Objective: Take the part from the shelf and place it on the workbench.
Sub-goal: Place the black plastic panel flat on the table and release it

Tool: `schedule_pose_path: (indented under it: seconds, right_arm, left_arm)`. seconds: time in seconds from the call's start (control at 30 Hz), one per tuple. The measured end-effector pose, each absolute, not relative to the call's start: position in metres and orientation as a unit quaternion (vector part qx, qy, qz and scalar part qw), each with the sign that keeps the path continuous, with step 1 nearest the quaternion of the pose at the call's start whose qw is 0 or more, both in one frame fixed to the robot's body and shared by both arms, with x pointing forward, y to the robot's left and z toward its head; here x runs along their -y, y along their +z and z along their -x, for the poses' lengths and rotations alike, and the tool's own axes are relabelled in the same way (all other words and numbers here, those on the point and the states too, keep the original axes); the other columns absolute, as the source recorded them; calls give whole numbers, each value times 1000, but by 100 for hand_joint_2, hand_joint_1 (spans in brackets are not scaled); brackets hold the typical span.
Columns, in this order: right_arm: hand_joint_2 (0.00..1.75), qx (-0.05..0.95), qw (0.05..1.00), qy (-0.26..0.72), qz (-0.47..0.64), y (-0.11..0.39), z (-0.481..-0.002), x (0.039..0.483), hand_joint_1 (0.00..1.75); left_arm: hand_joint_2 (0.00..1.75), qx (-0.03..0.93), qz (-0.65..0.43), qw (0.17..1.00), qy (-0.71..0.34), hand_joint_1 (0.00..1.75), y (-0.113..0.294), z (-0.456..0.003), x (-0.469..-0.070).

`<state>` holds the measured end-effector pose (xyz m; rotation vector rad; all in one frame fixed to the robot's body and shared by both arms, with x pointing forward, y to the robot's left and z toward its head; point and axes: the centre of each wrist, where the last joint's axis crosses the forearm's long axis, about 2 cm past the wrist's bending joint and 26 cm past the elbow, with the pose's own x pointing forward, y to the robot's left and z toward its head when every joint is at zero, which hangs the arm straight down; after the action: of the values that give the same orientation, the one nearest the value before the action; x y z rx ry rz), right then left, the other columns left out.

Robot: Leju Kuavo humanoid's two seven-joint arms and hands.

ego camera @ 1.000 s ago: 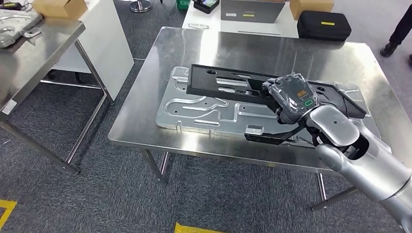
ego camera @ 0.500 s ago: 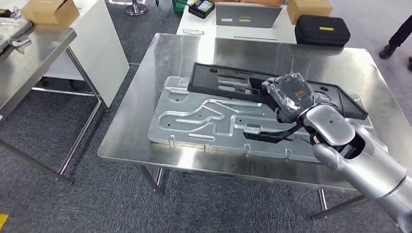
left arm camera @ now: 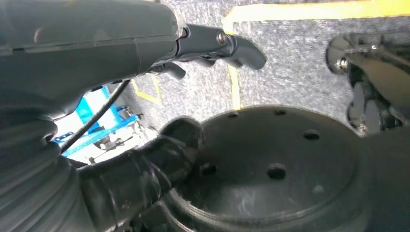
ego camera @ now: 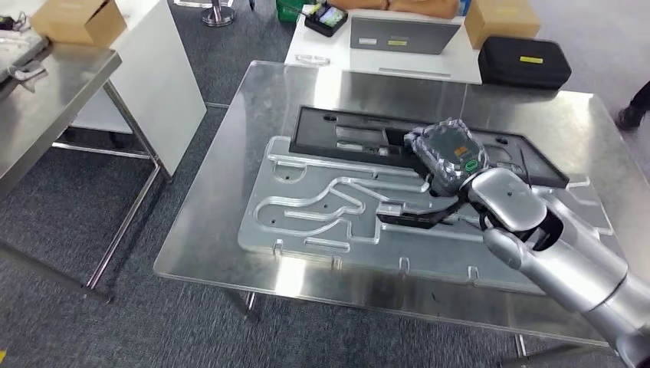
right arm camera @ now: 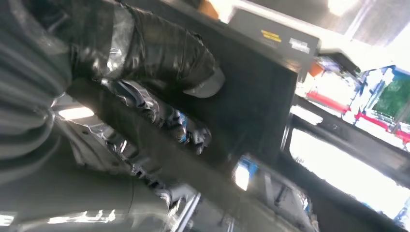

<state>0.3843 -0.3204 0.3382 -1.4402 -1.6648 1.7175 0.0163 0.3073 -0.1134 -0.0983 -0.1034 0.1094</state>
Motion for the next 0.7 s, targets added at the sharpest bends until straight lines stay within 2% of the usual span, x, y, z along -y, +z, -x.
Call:
schedule_pose_path:
  seconds: [0.23,0.7]
  right_arm:
    - [175,578,174,617,506,327,-388,308,175]
    - [175,530,193,673,479,272,-396,292,175]
  left_arm:
    - [175,54,47,996,53,0,-113,-19,-308]
    - [175,59,48,995,59,0,-113,-20,-308]
